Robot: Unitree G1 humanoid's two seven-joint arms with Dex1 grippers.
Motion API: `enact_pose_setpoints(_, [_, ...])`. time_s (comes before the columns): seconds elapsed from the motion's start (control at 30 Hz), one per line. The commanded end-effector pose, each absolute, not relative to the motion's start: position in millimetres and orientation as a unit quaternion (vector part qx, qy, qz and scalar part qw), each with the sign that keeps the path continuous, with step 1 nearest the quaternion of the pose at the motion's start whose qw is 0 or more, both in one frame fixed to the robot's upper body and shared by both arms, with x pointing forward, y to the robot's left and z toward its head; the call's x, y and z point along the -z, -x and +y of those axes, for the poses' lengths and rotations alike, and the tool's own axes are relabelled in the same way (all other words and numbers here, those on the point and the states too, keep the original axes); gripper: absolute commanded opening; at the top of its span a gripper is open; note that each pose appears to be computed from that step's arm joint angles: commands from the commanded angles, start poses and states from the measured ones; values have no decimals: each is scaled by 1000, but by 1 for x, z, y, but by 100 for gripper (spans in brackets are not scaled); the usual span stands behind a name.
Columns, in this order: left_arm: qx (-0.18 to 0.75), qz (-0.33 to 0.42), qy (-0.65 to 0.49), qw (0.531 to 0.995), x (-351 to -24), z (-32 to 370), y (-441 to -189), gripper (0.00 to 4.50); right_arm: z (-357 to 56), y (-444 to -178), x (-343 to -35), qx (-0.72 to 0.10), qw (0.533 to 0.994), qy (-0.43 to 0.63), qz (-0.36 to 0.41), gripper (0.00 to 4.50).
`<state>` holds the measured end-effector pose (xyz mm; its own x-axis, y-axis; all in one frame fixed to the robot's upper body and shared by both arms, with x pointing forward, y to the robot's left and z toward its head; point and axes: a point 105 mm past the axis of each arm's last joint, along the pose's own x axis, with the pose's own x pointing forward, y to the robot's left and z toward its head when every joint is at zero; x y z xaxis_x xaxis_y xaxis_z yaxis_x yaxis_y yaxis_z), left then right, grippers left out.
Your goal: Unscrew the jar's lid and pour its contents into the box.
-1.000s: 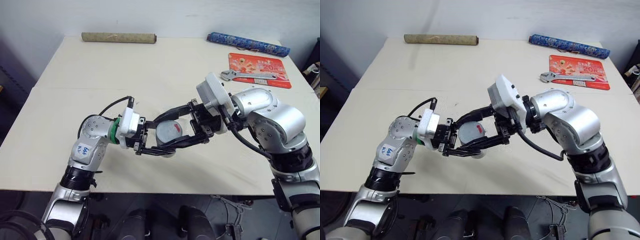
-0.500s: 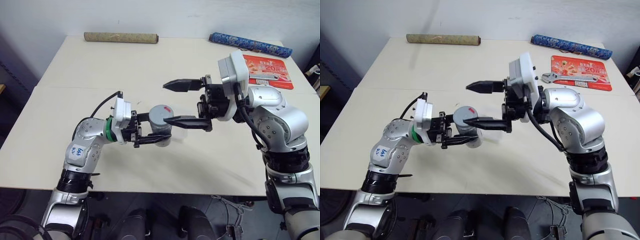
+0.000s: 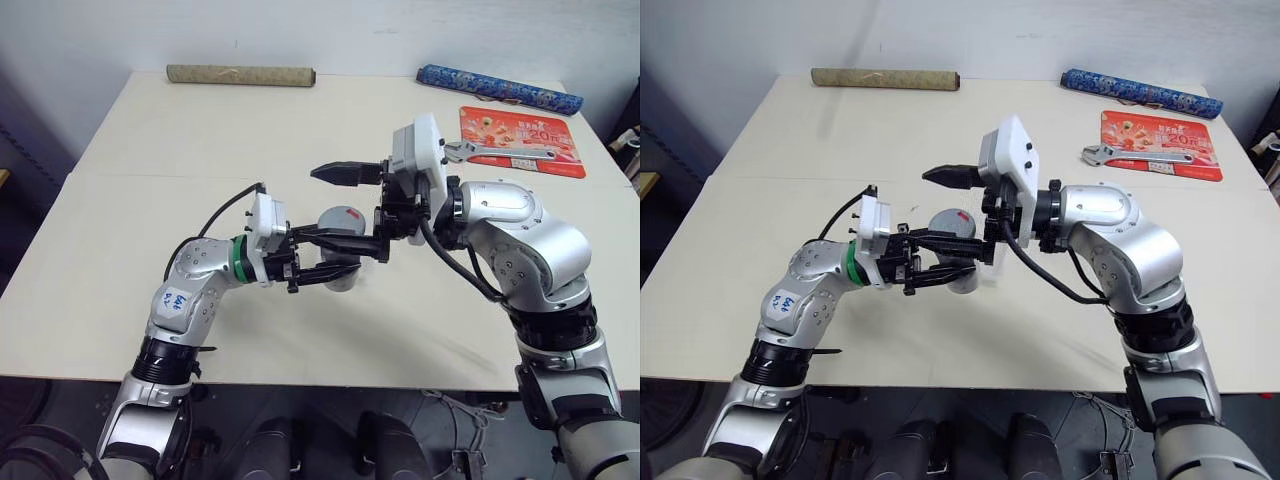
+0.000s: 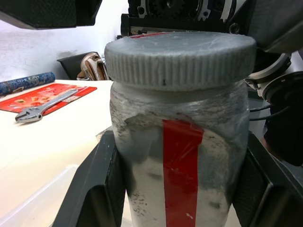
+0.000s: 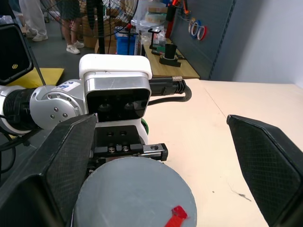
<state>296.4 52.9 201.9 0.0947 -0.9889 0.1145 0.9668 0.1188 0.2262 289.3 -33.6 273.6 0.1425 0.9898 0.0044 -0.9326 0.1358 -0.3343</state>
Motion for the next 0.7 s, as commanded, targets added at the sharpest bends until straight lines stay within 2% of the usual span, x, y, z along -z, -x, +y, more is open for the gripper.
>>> enact_pose_setpoints(0.03, [670, -144, -63, 726, -213, 51, -288, 235, -34, -292, -281, -640, 747, 131, -119, 447])
enact_pose_setpoints(0.37, [671, -148, -72, 723, -213, 54, -285, 235, -63, -306, -281, -646, 747, 119, -97, 447])
enact_pose_setpoints(0.7, [665, -149, -74, 728, -214, 54, -284, 235, -86, -307, -269, -655, 746, 95, -76, 447])
